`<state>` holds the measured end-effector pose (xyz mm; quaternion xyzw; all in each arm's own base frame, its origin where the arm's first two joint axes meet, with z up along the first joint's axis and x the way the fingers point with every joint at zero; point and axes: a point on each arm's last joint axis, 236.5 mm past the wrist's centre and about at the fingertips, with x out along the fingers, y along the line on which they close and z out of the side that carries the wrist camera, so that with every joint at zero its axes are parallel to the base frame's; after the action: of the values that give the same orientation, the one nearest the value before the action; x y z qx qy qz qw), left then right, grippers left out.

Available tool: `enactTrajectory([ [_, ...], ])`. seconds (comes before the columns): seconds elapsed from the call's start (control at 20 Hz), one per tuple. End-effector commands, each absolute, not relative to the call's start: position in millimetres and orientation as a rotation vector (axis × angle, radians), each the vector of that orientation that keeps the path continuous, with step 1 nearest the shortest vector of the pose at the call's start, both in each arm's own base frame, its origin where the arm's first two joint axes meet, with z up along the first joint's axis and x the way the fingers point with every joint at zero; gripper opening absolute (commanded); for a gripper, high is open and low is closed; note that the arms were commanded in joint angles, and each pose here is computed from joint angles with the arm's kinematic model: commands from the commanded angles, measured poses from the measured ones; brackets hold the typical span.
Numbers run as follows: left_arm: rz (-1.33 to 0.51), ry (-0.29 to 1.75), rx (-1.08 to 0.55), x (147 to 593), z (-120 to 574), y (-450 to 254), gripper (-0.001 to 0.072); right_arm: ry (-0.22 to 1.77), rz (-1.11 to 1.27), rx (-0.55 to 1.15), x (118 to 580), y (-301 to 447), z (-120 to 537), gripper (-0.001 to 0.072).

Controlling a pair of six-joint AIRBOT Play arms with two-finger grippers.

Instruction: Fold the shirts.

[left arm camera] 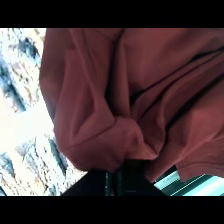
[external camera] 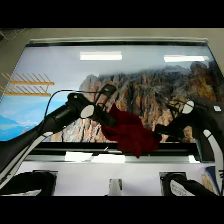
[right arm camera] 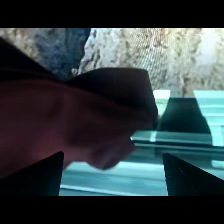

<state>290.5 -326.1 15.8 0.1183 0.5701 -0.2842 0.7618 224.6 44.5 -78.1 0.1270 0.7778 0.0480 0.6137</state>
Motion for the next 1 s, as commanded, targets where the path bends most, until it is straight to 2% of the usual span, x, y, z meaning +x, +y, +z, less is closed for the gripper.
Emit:
enactTrajectory([
  [0.0, -0.62, 1.262, 0.257, 287, 13, -326, 0.0035, 1.725, 0.082, 0.413, 228, 59, -103, 0.0663],
  [0.15, -0.621, 1.262, 0.258, 286, 13, -326, 0.0035, 1.632, 0.103, 0.544, 252, 80, -99, 0.0659],
  [0.2, -0.621, 1.261, 0.257, 287, 13, -326, 0.0034, 1.61, 0.106, 0.572, 258, 84, -97, 0.0606],
  [0.25, -0.621, 1.259, 0.255, 287, 13, -326, 0.0034, 1.597, 0.108, 0.587, 261, 86, -96, 0.0508],
  [0.3, -0.628, 1.252, 0.241, 288, 15, -330, 0.0035, 1.592, 0.106, 0.595, 262, 87, -96, 0.0478],
  [0.35, -0.643, 1.24, 0.211, 288, 17, -336, 0.0034, 1.592, 0.102, 0.6, 262, 87, -96, 0.0414],
  [0.4, -0.656, 1.236, 0.189, 288, 19, -341, 0.0034, 1.596, 0.105, 0.601, 261, 87, -95, 0.0051],
  [0.55, -0.647, 1.23, 0.238, 289, 31, -332, 0.0034, 1.536, 0.239, 0.494, 271, 91, -67, 0.0031],
  [0.7, -0.569, 1.104, 0.334, 320, 88, -302, 0.0034, 1.274, 0.314, 0.337, 319, 82, 19, 0.0029],
  [0.85, -0.519, 0.891, 0.256, 335, 210, -271, 0.0034, 0.785, 0.332, 0.228, 360, 77, 193, 0.0029],
  [0.95, -0.56, 0.657, 0.143, 318, 317, -257, 0.0034, 0.434, 0.339, 0.159, 336, 76, 328, 0.0029],
])
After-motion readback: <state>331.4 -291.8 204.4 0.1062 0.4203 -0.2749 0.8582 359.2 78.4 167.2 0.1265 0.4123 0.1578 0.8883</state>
